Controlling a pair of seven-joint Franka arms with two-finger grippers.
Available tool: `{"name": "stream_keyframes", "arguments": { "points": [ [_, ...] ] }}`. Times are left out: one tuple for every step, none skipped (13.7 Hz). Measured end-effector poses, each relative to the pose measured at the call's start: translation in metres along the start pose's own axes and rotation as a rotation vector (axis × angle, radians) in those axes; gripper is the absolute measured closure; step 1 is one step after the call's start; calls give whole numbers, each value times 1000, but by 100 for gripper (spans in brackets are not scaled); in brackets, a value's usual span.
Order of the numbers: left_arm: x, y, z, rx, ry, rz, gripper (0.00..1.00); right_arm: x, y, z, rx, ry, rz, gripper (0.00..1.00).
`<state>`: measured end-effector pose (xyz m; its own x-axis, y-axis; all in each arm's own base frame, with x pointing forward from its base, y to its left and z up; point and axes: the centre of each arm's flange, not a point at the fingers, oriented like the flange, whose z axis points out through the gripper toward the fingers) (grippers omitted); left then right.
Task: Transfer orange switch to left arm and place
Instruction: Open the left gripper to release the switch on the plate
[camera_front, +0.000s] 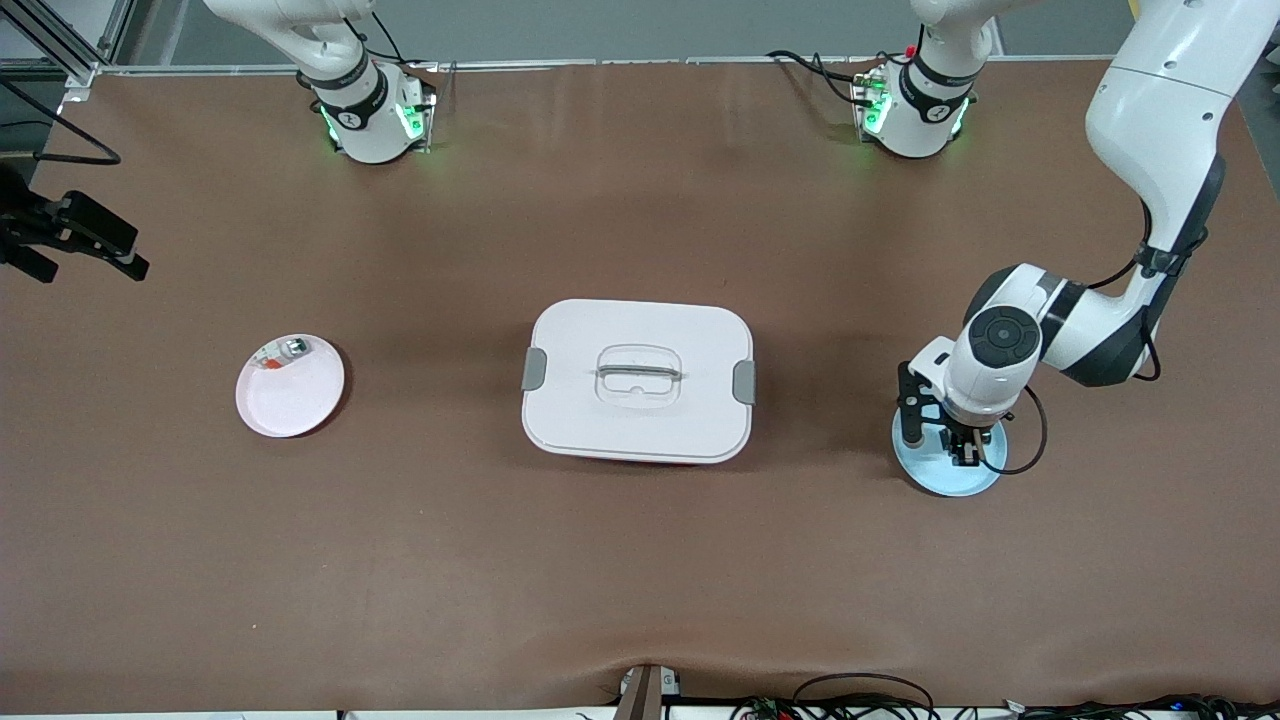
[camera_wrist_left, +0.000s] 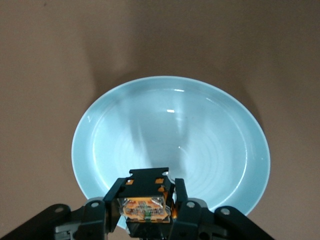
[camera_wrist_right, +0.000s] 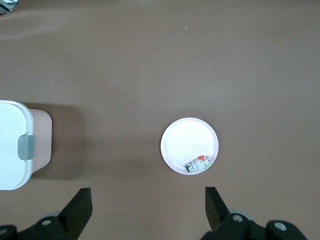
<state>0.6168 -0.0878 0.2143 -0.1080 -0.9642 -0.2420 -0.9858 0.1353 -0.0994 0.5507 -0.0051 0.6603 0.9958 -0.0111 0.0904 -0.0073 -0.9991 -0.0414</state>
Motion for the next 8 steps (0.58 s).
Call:
{"name": "stream_keyframes", "arguments": {
  "points": [
    [-1,1,5,2,10,24,56,0,0,0,0,-1,-1,0],
    [-2,2,9,1,17,38,56,0,-1,0,0,-3,-1,0],
    [-2,3,12,0,22,46,56,0,-1,1,0,-5,-2,0],
    [-1,5,15,-5,25,52,56,0,-1,2,0,-7,-3,0],
    [1,8,17,-12,27,57,56,0,-2,2,0,-9,-3,0],
    [3,11,19,-17,28,60,56,0,-2,2,0,-10,-3,0],
    [4,12,21,-20,28,63,56,0,-2,3,0,-11,-3,0],
    [4,13,21,-19,25,69,56,0,-2,3,0,-13,-3,0]
  ]
}}
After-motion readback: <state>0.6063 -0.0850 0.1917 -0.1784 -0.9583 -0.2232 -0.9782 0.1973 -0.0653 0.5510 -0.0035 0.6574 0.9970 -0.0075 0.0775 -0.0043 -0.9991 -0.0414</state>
